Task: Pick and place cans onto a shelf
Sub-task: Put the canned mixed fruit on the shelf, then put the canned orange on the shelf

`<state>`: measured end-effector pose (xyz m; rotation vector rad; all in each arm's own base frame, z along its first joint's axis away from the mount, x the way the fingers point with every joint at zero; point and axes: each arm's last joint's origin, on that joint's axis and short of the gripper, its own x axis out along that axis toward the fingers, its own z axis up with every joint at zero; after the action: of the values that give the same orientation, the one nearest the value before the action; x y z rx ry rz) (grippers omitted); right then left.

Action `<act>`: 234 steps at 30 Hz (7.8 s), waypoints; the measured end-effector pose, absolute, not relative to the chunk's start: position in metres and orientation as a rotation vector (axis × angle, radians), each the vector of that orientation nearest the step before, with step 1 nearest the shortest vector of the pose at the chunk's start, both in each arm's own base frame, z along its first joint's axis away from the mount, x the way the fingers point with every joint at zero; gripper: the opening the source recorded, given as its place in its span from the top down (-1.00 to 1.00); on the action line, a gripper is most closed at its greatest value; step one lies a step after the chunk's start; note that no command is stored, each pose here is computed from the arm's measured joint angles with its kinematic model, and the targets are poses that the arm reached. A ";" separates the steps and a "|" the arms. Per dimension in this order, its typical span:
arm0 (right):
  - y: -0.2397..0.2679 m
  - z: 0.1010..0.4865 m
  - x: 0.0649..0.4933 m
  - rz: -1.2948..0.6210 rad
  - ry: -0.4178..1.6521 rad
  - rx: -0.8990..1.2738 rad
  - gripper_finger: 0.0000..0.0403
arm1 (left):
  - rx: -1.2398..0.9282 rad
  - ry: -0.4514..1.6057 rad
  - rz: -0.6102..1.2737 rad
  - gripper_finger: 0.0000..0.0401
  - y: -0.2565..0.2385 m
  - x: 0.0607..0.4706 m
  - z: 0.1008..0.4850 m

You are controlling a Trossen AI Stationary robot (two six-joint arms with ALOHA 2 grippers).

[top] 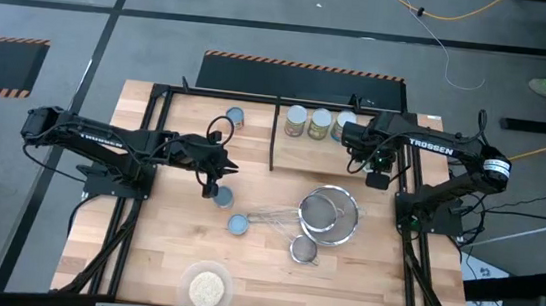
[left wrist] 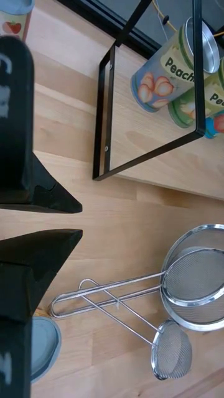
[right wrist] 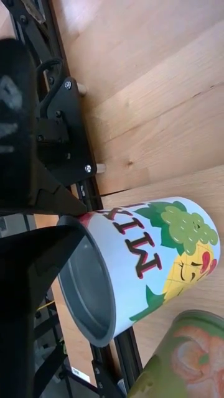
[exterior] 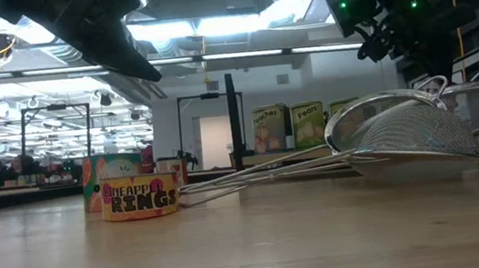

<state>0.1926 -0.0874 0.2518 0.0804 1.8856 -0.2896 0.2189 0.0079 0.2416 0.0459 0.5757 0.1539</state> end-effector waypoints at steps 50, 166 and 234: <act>-0.061 0.336 0.268 -0.169 1.104 0.143 0.51 | -0.153 0.547 -0.071 0.78 -0.036 0.218 0.244; 0.009 0.274 0.406 0.608 0.499 -0.212 0.51 | 0.189 0.658 -0.298 0.97 -0.058 0.266 0.256; 0.021 0.249 0.408 0.619 0.662 -0.245 0.97 | 0.191 0.623 -0.206 0.62 -0.046 0.270 0.260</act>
<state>0.4084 0.0209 0.2486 -0.2450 0.6622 0.6187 0.2703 -0.0464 0.2599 0.1906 0.6232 -0.2063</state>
